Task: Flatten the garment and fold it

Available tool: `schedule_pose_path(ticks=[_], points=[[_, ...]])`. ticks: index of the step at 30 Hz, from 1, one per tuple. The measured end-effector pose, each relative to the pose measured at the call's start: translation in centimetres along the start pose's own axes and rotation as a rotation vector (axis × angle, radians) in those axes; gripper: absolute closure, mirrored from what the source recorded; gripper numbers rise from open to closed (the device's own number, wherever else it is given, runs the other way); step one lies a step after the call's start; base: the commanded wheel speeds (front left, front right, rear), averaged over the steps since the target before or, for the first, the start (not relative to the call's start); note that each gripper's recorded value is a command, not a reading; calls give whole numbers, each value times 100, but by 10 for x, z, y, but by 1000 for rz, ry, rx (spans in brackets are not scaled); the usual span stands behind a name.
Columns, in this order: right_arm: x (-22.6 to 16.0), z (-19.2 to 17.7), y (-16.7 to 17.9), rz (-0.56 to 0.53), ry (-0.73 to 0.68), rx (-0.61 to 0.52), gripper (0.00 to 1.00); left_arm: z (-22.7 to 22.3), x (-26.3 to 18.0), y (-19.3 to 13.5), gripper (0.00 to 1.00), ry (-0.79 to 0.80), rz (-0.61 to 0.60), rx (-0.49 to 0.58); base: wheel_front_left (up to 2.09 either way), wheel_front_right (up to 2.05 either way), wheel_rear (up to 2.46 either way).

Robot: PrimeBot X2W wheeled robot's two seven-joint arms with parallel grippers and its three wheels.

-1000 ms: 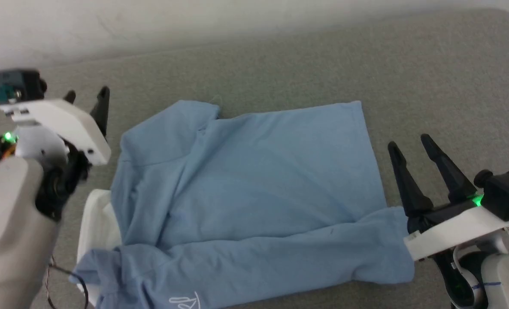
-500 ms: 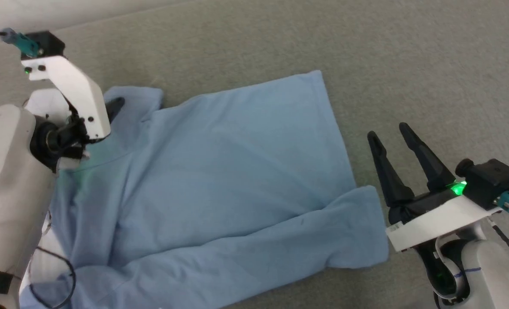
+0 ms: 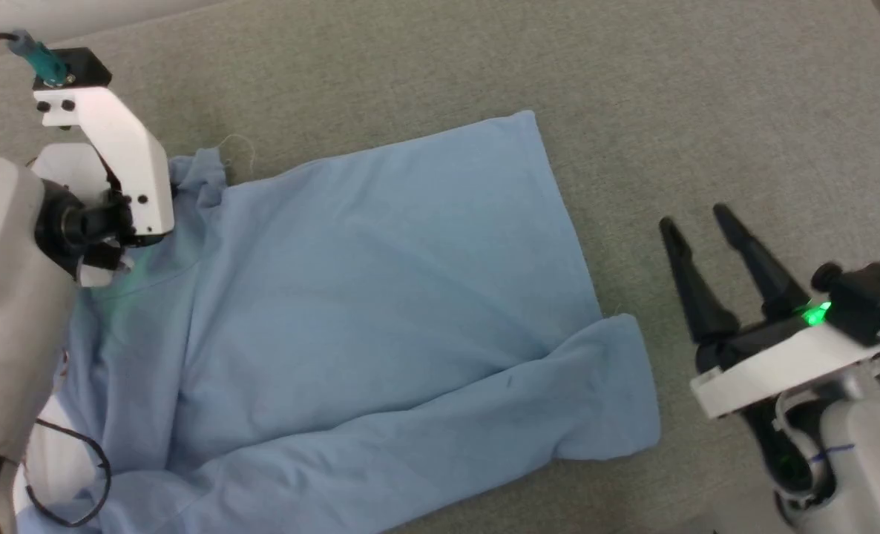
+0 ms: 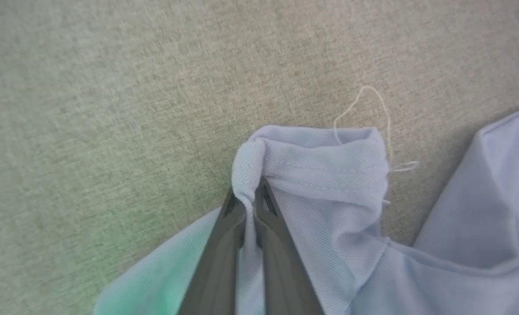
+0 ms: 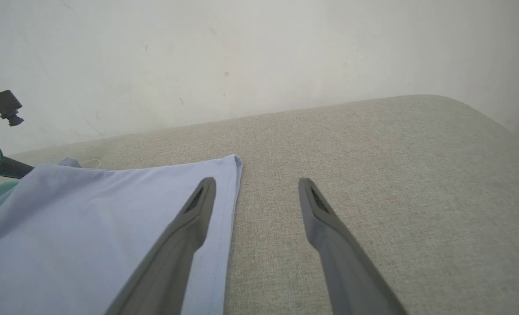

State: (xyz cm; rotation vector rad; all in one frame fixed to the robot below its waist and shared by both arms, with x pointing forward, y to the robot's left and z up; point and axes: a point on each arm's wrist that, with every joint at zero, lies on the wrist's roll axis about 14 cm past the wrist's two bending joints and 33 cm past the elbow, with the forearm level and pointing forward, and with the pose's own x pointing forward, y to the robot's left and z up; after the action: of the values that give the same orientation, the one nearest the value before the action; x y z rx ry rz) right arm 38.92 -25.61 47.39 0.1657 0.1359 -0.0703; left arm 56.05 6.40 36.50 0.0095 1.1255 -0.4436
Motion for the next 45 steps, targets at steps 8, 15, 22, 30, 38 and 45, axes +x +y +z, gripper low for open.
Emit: schedule_pose_path(ticks=[8,15,22,30,38,45], points=[[42,10,13,116,83,-4,0,13,-8,0,100,-216,11,-2,0,0,0],[87,-19,20,170,384,29,0,28,-30,-3,100,-389,-10,-12,0,0,0],[126,-45,26,170,612,9,0,46,-59,-11,100,-518,-31,44,0,0,0],[148,-87,52,196,804,15,0,45,-69,0,100,-563,-22,57,0,0,0],[149,-102,53,196,966,-10,100,35,-70,9,100,-558,-1,39,0,0,0],[157,-71,63,234,765,-71,100,38,-90,15,100,-628,33,31,0,0,0]])
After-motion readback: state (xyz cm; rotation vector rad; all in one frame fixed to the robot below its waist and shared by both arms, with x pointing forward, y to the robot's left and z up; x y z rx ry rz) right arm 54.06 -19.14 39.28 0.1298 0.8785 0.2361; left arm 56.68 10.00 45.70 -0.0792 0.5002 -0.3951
